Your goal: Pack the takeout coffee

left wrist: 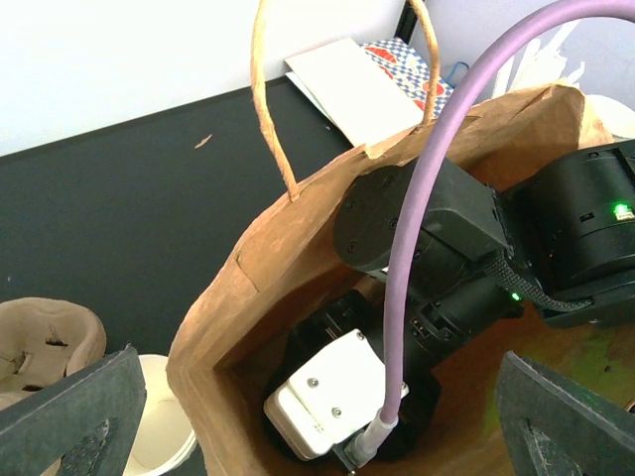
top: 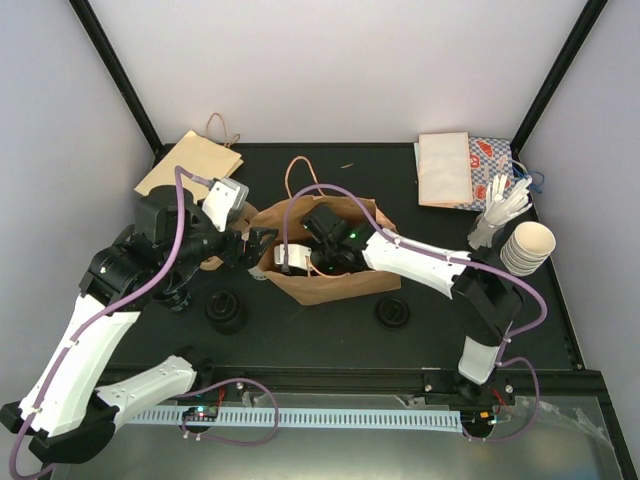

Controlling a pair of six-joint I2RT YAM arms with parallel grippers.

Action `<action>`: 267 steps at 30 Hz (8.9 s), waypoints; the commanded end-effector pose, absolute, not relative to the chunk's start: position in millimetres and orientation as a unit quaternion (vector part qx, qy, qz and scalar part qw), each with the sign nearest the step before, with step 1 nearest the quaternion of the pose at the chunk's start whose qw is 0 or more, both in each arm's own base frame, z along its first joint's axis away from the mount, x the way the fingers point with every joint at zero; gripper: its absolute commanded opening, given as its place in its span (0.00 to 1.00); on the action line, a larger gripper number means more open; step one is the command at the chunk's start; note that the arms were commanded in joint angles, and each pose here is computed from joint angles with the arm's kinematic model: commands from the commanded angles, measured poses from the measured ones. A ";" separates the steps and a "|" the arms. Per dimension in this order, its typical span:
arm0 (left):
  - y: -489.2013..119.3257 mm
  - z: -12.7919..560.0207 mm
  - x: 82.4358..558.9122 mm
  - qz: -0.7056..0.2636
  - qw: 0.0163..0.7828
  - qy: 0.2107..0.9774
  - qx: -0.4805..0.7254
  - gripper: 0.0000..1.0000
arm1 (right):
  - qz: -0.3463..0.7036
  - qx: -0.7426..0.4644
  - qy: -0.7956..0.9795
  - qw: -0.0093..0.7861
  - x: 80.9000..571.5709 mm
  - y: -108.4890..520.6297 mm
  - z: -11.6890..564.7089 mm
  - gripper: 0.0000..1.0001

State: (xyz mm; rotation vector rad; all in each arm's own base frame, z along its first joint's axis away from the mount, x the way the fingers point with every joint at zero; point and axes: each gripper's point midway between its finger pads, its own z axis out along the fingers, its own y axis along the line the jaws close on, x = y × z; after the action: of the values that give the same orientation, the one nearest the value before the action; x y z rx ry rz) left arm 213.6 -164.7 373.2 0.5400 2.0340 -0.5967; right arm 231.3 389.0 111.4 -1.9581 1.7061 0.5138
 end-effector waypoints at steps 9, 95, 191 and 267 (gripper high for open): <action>-166.4 371.5 211.4 -0.253 0.455 0.826 0.216 0.99 | 0.124 -0.722 0.672 0.107 232.2 300.1 44.3 0.54; -204.9 364.9 257.0 -0.272 0.471 0.803 0.243 0.99 | 0.143 -0.436 0.797 0.393 289.8 293.2 300.2 1.00; -258.1 344.6 489.0 -0.266 0.416 0.843 0.214 0.28 | -0.036 -0.095 0.834 0.543 249.3 92.5 362.2 1.00; -83.5 147.8 285.4 -0.113 0.243 0.952 -0.151 0.59 | 0.132 -0.039 0.926 0.352 228.2 155.4 201.0 1.00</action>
State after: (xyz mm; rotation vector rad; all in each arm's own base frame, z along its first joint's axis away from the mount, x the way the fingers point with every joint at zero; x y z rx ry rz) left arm 268.5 -86.6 135.9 -0.3378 2.6664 -0.3024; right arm 222.5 158.0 189.1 -0.1399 2.4486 0.3303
